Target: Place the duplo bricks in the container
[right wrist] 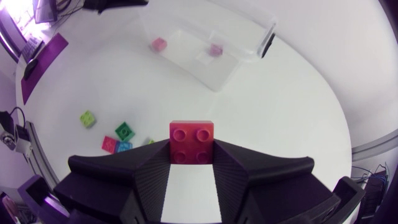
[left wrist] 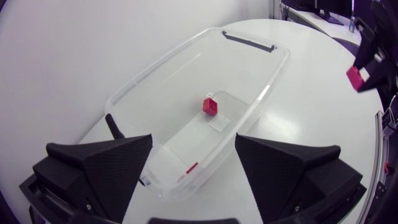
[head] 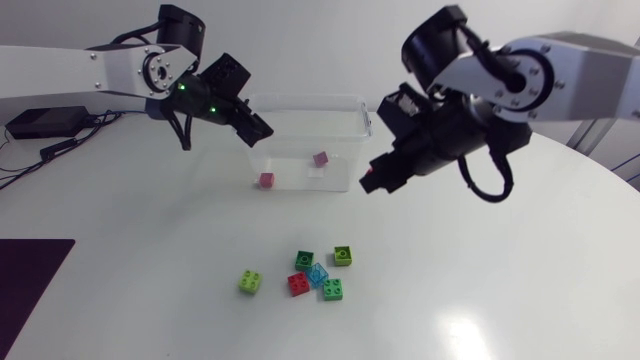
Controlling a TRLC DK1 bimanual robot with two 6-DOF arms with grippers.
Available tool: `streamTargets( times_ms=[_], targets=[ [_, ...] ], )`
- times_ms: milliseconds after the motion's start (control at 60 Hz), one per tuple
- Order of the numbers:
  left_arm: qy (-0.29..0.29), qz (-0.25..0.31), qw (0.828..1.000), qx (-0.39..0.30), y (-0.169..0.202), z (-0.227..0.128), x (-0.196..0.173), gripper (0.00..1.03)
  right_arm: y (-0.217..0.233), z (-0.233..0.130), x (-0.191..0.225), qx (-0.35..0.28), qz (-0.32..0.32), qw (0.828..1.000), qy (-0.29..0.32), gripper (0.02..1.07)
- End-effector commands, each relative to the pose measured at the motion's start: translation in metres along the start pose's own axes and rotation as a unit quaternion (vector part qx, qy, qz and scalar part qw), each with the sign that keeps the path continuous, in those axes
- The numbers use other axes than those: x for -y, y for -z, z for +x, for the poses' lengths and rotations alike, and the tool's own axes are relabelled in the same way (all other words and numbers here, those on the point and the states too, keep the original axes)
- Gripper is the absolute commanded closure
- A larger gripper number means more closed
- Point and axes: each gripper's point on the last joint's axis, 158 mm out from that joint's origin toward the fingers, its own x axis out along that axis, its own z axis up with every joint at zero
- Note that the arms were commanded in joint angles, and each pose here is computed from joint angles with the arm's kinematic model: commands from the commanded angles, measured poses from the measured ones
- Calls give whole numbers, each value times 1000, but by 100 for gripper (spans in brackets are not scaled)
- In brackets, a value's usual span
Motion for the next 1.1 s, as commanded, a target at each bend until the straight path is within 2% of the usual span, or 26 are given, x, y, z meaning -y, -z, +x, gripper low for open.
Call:
streamTargets(
  times_ms=[0, 200, 333, 733, 1017, 1050, 1083],
  targets=[
    [-18, 0, 1000, 16, -2, -29, -3, 8, -20, -8, 14, 18, 17, 1000, 14, 81],
    [-21, 14, 999, 28, 8, -70, 11, 7, -55, 0, 27, 38, 24, 999, 22, 81],
    [-1, 29, 1000, 12, 32, -85, 37, 7, -73, 11, 30, 44, 28, 998, 22, 81],
    [87, 89, 991, -57, 125, -89, 128, 7, -115, 42, 48, 55, 39, 997, 30, 80],
    [141, 110, 980, -90, 169, -84, 175, 7, -129, 62, 62, 58, 51, 996, 36, 79],
    [144, 112, 979, -90, 172, -83, 180, 7, -130, 64, 64, 57, 52, 996, 37, 76],
    [149, 115, 978, -91, 175, -83, 185, 7, -130, 69, 66, 55, 53, 996, 38, 70]
  ],
)
